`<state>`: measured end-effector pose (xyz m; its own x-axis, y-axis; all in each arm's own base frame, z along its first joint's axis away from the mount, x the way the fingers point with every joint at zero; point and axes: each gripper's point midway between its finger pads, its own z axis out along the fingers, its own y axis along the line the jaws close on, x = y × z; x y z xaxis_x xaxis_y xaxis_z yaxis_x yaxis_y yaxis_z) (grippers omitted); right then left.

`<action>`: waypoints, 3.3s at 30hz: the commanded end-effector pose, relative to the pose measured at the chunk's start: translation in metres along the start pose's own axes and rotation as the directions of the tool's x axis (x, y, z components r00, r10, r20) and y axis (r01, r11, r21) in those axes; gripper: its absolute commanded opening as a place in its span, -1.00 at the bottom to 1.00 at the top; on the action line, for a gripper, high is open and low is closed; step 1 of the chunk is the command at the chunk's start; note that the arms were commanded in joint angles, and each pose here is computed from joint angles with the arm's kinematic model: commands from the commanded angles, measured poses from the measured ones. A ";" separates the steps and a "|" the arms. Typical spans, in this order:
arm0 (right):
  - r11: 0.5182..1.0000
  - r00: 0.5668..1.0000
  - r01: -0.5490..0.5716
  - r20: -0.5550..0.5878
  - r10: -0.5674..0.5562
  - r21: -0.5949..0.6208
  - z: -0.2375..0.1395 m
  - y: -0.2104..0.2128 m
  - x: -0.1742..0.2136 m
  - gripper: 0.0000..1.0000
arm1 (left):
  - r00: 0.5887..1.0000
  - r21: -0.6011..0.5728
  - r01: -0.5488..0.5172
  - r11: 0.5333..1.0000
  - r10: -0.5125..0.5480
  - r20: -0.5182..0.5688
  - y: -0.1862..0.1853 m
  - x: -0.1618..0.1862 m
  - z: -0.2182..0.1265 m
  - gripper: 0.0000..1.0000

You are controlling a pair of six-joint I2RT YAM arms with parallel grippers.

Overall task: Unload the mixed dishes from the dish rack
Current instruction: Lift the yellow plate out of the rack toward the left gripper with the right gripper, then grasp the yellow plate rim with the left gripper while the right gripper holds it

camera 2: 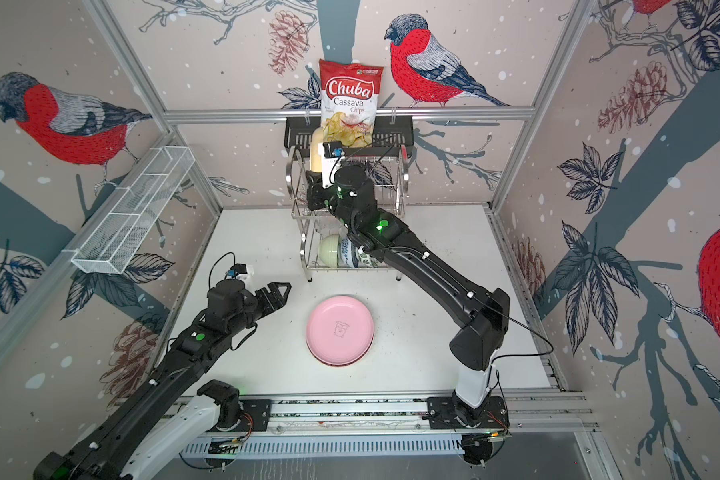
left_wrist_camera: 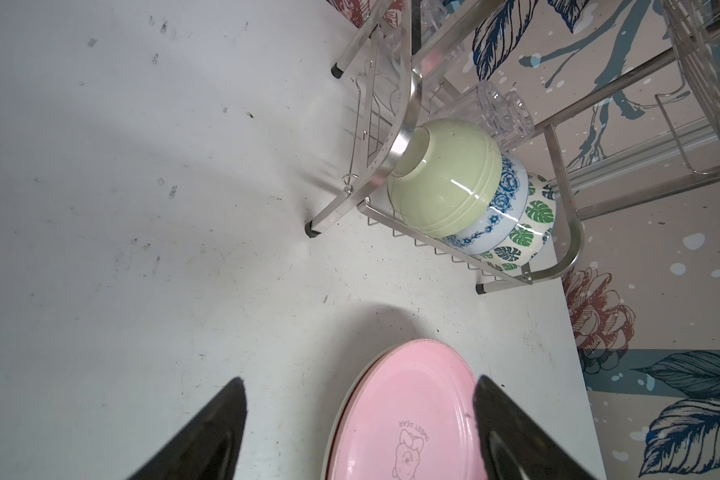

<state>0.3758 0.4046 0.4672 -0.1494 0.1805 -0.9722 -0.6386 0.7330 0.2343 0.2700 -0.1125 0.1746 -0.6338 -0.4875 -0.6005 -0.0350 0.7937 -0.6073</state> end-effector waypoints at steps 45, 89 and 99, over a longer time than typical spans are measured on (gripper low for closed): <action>0.877 0.840 0.480 -0.298 -0.453 0.023 -0.187 0.064 0.170 -1.00 | 0.933 -0.078 -0.180 0.981 0.195 0.301 -0.070 -0.126 -0.104 0.94; 0.517 0.466 0.856 -0.395 -0.792 -0.027 -0.137 0.113 0.258 -0.17 | 0.945 0.378 -0.102 0.920 0.209 -0.253 -0.102 0.002 -0.038 -1.00; 0.833 0.766 0.420 -0.351 -0.538 -0.359 -0.139 0.170 0.264 0.32 | 0.950 0.369 -0.103 0.924 0.201 -0.239 -0.101 -0.001 -0.036 -1.00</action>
<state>0.1505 0.4617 0.2446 0.0728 -0.6287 -0.7742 -0.7089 0.5134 -0.4836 0.2431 -0.1773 0.2497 -0.8114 -0.2153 -0.5434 0.2917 0.6565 -0.6957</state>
